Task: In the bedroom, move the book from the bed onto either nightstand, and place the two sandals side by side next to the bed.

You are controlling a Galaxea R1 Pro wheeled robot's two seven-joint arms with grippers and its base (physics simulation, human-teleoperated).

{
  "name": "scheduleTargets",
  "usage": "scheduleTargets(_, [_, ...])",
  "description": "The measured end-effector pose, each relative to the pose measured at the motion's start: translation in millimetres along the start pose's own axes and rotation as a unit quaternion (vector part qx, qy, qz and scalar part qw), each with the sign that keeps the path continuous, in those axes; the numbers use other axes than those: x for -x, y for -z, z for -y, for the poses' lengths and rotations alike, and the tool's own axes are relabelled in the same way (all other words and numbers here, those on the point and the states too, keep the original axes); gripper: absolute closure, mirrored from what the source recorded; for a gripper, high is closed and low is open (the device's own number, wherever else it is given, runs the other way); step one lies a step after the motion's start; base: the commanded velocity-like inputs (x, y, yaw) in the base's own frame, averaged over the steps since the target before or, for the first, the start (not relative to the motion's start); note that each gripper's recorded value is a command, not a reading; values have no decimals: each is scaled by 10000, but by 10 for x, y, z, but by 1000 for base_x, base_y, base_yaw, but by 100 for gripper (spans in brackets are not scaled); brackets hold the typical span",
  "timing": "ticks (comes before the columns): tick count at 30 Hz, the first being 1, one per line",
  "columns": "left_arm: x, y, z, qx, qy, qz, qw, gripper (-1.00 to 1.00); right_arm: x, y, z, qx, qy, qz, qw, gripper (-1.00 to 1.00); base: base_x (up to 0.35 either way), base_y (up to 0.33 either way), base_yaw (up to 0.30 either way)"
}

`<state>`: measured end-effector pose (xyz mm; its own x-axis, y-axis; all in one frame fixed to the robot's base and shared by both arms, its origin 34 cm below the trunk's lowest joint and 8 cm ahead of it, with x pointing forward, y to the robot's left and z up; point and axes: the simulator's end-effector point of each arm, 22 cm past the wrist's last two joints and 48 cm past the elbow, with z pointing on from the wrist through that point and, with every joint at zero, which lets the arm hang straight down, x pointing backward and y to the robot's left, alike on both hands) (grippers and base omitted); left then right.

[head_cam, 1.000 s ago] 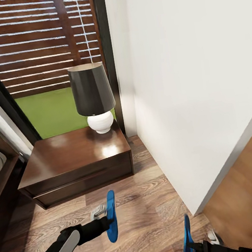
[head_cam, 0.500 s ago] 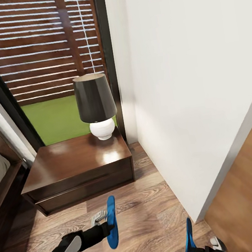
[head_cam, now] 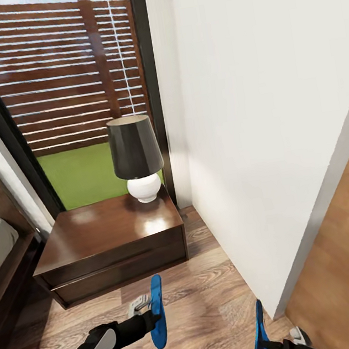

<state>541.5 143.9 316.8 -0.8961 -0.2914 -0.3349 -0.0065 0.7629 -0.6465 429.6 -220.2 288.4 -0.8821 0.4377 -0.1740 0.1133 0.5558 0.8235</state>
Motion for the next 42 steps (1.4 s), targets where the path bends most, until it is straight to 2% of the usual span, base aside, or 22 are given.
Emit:
scheduleTargets(3, [39, 29, 39, -17, -34, 45, 10000, 100, 41, 28, -176, 339, 51, 42, 9994, 100, 0, 0, 0])
scheduleTargets(7, [92, 71, 89, -37, -80, 109, 9999, 100, 85, 86, -488, 959, 127, 89, 9953, 100, 0, 0, 0])
scheduleTargets(14, [184, 144, 184, -81, -164, 222, 9996, 100, 162, 124, -684, 1191, 221, 154, 9925, 100, 0, 0, 0])
scheduleTargets(15, [197, 156, 200, -82, -163, 222, 9996, 100, 174, 120, -717, 1200, 224, 158, 9924, 100, 0, 0, 0])
scheduleTargets(18, [223, 175, 282, -114, -155, 214, 9996, 100, 285, -139, -933, 1082, 263, 211, 9936, 100, 0, 0, 0])
scheduleTargets(19, [227, 173, 324, -136, -151, 209, 9996, 100, 297, -295, -1010, 954, 256, 213, 9949, 100, 0, 0, 0])
scheduleTargets(21, [247, 189, 370, -148, -151, 205, 9996, 100, 302, -420, -1053, 746, 248, 210, 9967, 100, 0, 0, 0])
scheduleTargets(25, [288, 229, 451, -166, -146, 197, 9996, 100, 327, -471, -1113, 574, 227, 206, 9979, 100, 0, 0, 0])
scheduleTargets(31, [298, 277, 478, -118, -117, 139, 9998, 100, 369, -442, -1228, 591, 251, 224, 9977, 100, 0, 0, 0])
scheduleTargets(37, [241, 317, 568, -89, -244, -26, 9997, 100, 424, -386, -1342, 588, 255, 226, 9977, 100, 0, 0, 0])
scheduleTargets(42, [274, 373, 642, -84, -274, -60, 9996, 100, 463, -339, -1439, 595, 255, 221, 9977, 100, 0, 0, 0])
